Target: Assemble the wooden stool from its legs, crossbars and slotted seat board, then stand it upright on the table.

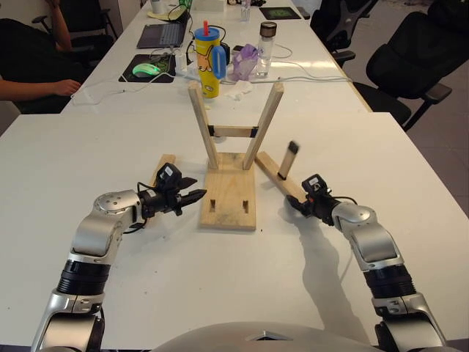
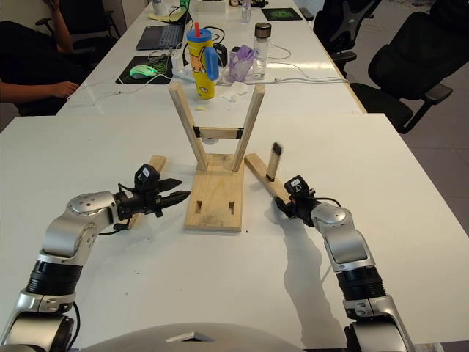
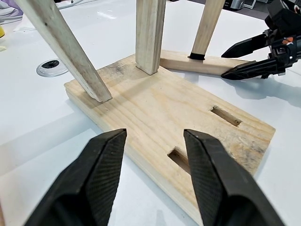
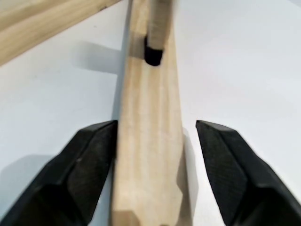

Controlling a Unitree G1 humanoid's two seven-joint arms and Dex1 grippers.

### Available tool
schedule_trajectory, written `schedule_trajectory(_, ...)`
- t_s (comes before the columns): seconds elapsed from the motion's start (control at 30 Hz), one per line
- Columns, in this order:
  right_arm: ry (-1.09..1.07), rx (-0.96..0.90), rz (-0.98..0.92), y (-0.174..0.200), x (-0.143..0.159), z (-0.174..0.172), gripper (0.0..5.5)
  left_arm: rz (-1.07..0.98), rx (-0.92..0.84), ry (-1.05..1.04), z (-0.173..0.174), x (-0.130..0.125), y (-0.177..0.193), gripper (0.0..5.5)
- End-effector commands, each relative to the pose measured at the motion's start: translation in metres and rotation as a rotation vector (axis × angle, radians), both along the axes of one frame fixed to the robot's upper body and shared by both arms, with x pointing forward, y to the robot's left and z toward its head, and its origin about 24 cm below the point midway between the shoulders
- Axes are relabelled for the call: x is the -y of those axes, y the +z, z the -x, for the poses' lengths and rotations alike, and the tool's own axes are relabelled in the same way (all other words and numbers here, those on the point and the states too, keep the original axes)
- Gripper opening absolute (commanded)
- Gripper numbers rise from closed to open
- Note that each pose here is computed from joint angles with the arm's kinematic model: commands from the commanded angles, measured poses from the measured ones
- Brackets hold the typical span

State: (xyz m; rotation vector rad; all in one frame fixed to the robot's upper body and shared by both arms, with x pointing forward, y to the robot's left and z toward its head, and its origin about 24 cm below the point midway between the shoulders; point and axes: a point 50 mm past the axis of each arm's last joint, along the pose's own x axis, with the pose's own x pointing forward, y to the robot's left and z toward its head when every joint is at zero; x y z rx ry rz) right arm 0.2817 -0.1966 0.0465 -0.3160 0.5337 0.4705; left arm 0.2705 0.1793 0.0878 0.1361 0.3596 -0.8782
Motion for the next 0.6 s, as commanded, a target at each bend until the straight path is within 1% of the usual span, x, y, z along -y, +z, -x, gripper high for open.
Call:
schedule_trajectory(0.03,0.038,-0.164,-0.037,-0.021,-0.002,0.009,2.82,-0.029,0.02,-0.007,-0.005,-0.002,0.004,2.26)
schedule_trajectory(0.2,0.018,-0.216,-0.084,-0.035,-0.002,0.017,2.13,-0.03,0.044,-0.037,-0.009,0.0,0.01,2.26)
schedule_trajectory(0.27,0.002,-0.173,-0.098,-0.034,-0.003,0.015,2.07,0.018,0.051,-0.051,-0.01,0.004,0.016,2.26)
schedule_trajectory(0.33,-0.022,-0.082,-0.112,-0.025,-0.002,0.009,2.07,0.153,0.042,-0.066,-0.012,0.01,0.029,2.26)
schedule_trajectory(0.4,-0.078,0.048,-0.155,-0.006,0.005,0.001,2.07,0.252,0.044,-0.088,-0.013,0.012,0.042,2.26)
schedule_trajectory(0.5,-0.125,0.257,-0.249,0.035,0.017,-0.008,2.07,0.361,0.042,-0.114,-0.014,0.011,0.059,2.26)
schedule_trajectory(0.57,-0.131,0.339,-0.284,0.056,0.023,-0.011,2.07,0.427,0.041,-0.122,-0.014,0.009,0.069,2.26)
schedule_trajectory(0.6,-0.12,0.361,-0.319,0.065,0.024,-0.012,2.07,0.46,0.046,-0.115,-0.015,0.007,0.074,2.45)
